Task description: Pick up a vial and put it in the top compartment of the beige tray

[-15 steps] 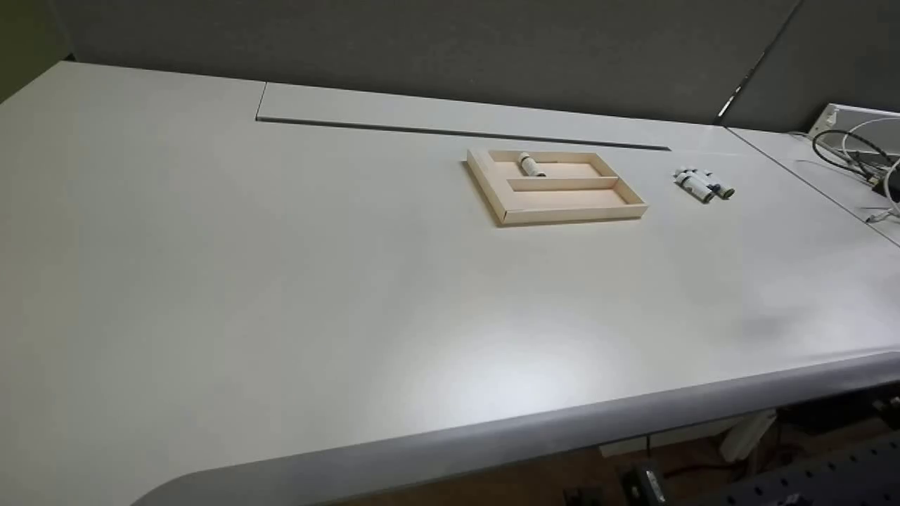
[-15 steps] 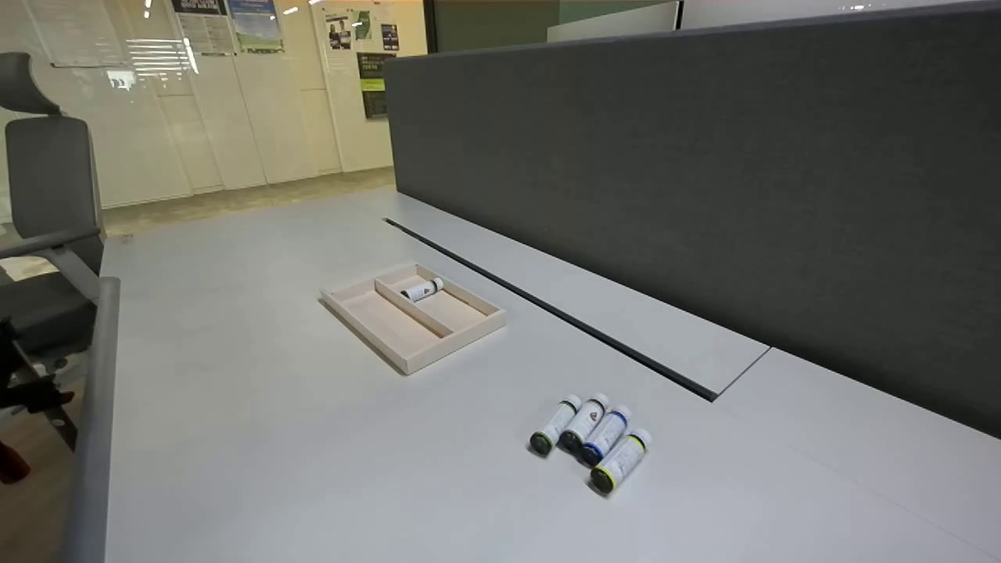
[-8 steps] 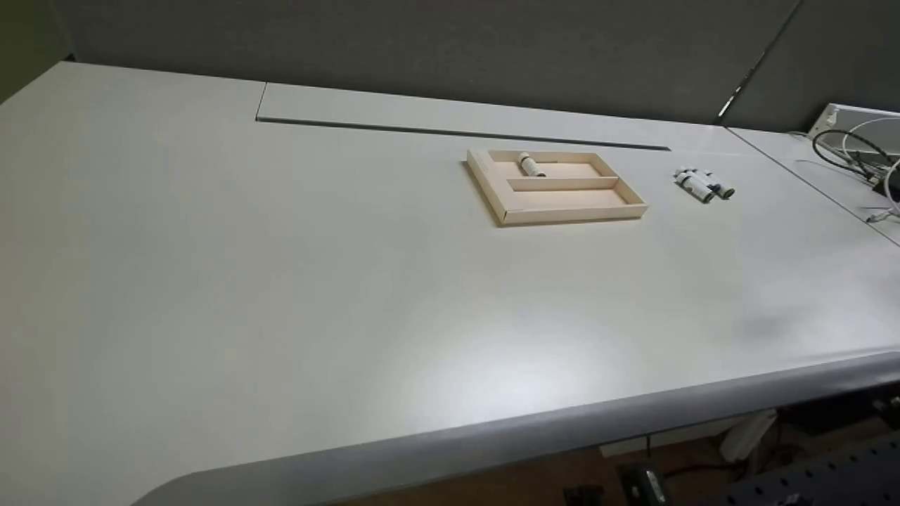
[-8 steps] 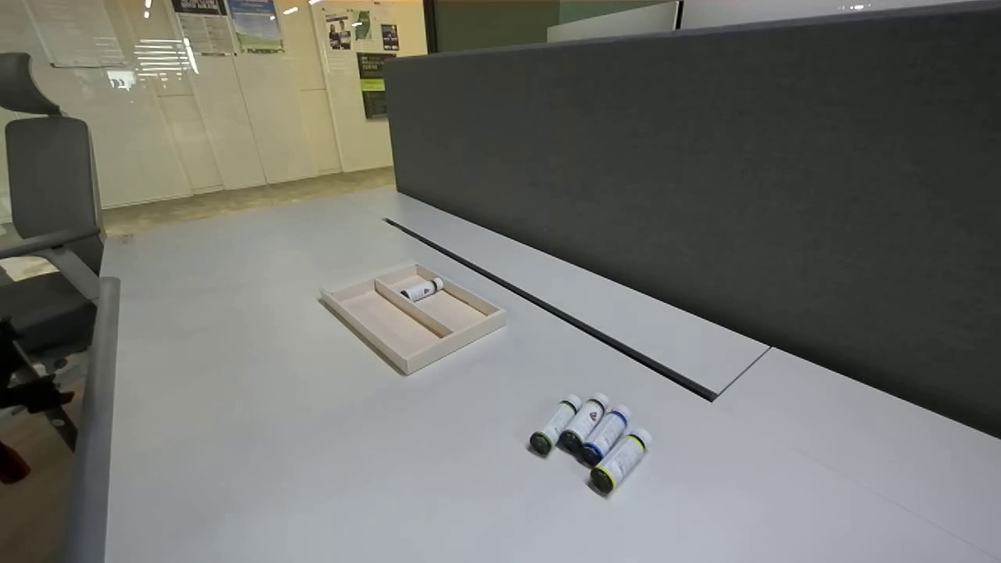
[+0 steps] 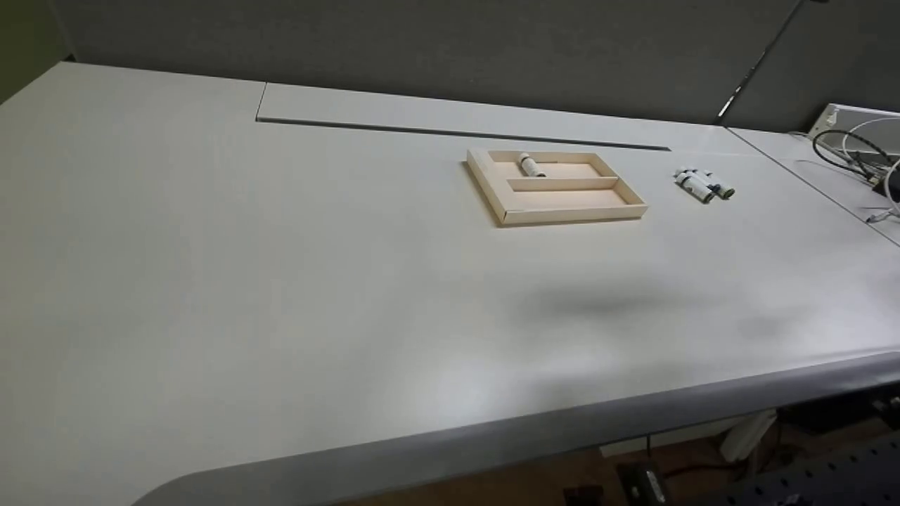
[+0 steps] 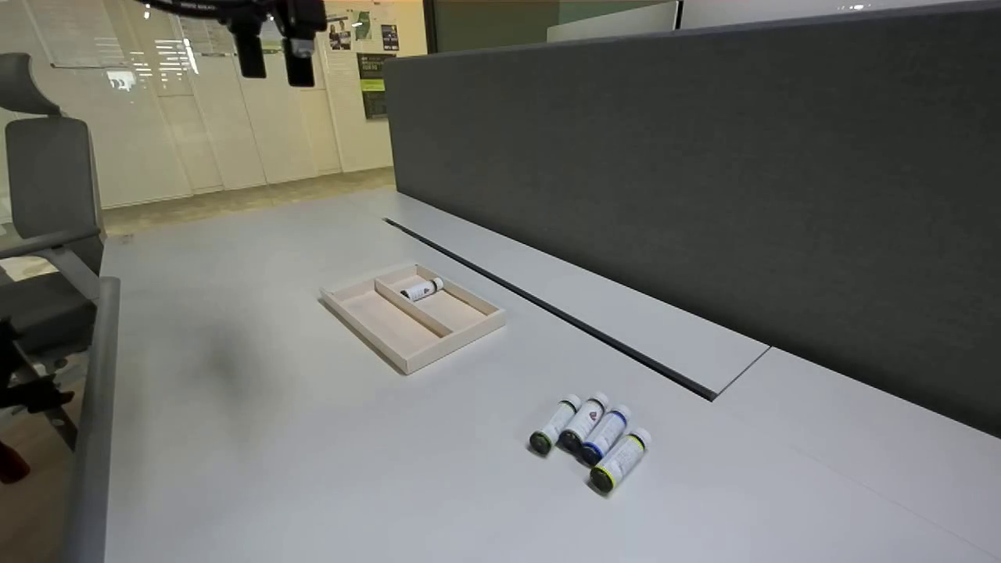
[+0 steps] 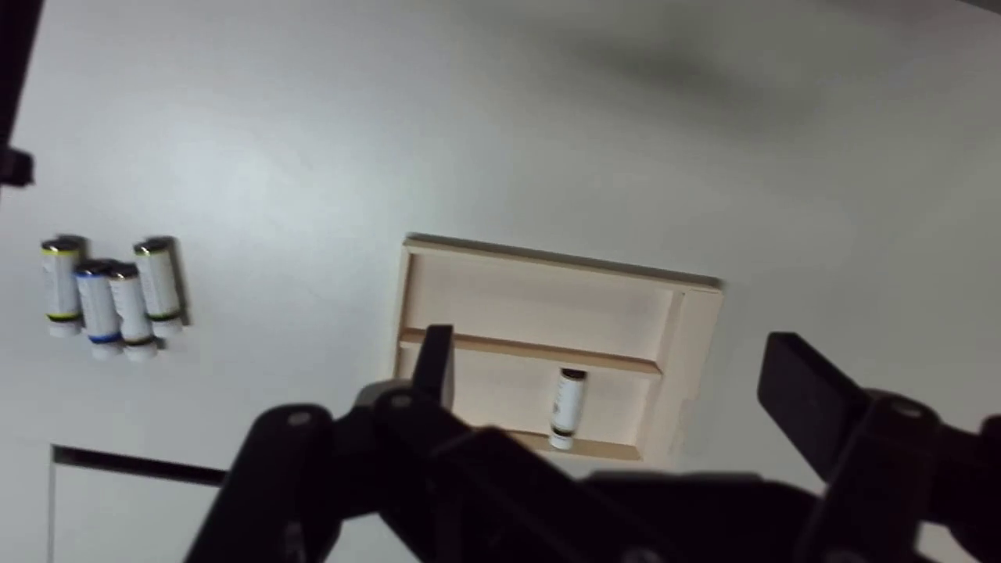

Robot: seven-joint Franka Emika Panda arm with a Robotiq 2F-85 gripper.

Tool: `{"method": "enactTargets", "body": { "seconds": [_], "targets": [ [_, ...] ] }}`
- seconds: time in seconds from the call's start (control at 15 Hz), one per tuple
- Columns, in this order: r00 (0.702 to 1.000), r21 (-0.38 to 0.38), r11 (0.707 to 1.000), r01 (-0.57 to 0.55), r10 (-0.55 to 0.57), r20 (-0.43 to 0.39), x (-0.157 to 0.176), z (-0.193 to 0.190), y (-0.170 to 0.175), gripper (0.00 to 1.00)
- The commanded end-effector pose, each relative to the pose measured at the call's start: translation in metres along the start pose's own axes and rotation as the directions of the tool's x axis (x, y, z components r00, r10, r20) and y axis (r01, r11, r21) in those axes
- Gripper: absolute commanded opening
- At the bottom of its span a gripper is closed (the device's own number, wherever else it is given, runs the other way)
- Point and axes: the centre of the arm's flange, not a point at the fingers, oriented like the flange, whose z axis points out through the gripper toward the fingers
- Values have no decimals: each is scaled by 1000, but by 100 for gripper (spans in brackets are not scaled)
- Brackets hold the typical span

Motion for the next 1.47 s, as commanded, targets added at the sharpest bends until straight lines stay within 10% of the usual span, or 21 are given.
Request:
{"method": "enactTargets", "body": {
  "seconds": [0.0, 0.6, 0.87, 1.4],
  "targets": [
    [999, -4, 1000, -25, 25, 26, 6, 1, 16, 100],
    [998, -11, 999, -47, 47, 51, 20, 1, 25, 100],
    [973, 54, 986, -156, 163, -164, 64, 5, 75, 100],
    [996, -157, 985, -72, 63, -61, 117, 105, 183, 100]
  ]
}}
